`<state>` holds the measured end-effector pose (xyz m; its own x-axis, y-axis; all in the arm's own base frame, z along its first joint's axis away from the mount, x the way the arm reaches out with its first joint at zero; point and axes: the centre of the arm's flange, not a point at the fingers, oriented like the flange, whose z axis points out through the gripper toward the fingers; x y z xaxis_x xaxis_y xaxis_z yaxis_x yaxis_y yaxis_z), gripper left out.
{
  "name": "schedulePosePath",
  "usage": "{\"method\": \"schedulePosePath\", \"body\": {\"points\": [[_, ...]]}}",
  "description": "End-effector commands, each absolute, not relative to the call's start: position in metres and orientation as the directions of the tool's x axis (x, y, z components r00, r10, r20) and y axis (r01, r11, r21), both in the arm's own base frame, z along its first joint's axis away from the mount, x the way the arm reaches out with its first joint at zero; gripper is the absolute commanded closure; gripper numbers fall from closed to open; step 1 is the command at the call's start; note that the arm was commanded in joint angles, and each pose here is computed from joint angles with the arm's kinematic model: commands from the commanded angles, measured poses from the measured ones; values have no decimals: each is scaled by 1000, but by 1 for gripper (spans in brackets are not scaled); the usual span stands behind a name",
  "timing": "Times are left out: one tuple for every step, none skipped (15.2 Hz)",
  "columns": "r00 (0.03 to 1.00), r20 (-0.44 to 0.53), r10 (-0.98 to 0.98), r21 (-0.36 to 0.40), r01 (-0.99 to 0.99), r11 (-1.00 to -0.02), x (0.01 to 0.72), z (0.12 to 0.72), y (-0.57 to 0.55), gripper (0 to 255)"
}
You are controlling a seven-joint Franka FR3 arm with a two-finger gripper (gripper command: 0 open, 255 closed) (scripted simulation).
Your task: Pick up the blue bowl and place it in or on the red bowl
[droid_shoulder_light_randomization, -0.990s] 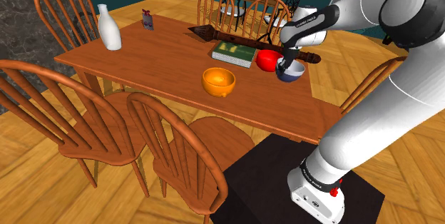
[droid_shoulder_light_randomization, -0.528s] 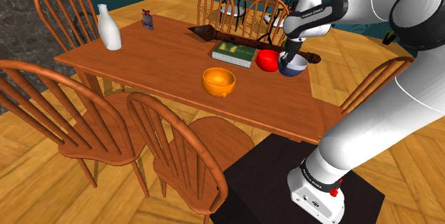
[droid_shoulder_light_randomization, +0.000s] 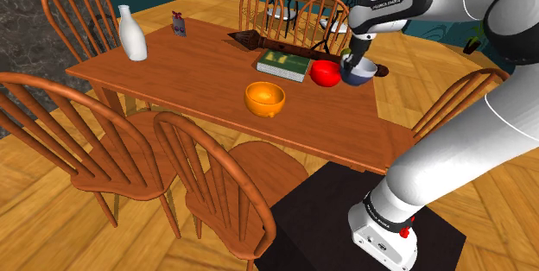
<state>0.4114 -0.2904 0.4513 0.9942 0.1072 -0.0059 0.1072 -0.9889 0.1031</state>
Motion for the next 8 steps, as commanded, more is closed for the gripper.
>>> {"method": "schedulePosePath", "body": {"points": [[994,-6,107,103,107,-989,412,462,-290,255],[994,-6,107,103,107,-989,412,468,-290,255],[994,-6,107,103,107,-989,412,473,-290,255],[994,-6,107,103,107,-989,412,478,-290,255],[994,-6,107,103,107,-989,412,484,-290,255],[994,-6,107,103,107,-989,412,489,-290,255],[994,-6,107,103,107,-989,411,491,-290,255],[994,-6,107,103,107,-989,424,493,-295,255]]}}
